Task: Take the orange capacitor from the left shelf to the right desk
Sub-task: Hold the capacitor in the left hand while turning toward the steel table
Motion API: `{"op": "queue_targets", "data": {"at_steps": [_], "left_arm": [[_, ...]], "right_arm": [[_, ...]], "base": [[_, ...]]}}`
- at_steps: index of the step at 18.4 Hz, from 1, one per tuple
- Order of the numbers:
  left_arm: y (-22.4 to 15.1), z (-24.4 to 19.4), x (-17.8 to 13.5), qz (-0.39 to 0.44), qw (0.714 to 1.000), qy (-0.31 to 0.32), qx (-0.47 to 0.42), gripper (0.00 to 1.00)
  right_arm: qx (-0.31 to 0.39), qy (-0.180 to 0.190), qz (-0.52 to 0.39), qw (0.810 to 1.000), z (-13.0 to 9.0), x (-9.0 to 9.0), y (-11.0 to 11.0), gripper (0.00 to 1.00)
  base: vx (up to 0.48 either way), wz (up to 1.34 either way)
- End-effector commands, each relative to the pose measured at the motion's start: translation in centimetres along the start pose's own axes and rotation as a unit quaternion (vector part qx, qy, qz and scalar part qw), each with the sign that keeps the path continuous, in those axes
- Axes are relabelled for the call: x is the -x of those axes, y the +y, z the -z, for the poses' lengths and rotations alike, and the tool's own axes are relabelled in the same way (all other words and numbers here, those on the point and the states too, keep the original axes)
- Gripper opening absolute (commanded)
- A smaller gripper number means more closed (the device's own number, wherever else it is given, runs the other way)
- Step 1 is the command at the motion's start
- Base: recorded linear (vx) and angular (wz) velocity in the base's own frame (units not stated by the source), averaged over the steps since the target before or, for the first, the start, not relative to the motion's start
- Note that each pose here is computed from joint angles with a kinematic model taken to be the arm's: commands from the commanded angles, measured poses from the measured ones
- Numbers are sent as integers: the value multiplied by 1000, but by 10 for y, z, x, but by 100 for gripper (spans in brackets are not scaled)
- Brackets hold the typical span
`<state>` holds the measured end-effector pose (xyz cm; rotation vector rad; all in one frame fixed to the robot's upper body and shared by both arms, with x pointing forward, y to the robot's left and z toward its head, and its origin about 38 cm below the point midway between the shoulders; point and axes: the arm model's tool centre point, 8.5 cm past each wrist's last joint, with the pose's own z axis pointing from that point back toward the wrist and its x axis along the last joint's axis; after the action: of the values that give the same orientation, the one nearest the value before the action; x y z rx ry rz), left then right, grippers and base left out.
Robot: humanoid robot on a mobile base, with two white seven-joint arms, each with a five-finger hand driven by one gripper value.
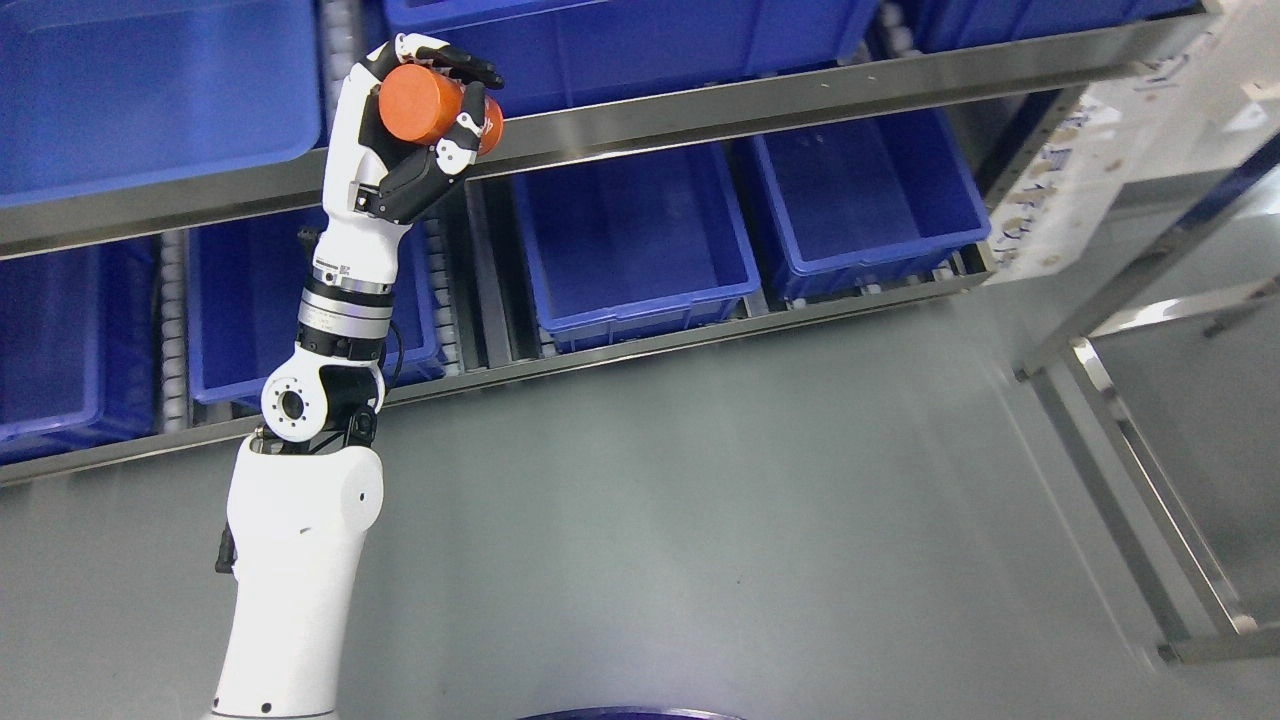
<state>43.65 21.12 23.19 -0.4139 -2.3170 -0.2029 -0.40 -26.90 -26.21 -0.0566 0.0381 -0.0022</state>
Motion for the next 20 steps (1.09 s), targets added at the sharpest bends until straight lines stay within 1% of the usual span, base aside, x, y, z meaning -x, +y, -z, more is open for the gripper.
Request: {"op": "queue_targets", "data": {"at_steps": [1,8,14,16,20], "left_arm": [[-3,-1,-3,5,1000,-2,13,5],[-8,-1,-1,1,1000,0,20,5],[-10,0,-1,1,1000,-3,23,5],[-19,2,-1,-3,999,-5,37,6],[-50,4,1,-21,997,-10,75,6]], "right_arm": [[9,6,6,1000,0,14,-11,100],[9,6,6,1000,0,14,-11,100],[9,6,6,1000,0,14,-11,100],[9,6,6,1000,0,14,-11,100],[8,6,6,1000,0,14,-11,100]], "base": [[-9,-655],[48,-650],[138,-563],[200,-574],[217,-497]]}}
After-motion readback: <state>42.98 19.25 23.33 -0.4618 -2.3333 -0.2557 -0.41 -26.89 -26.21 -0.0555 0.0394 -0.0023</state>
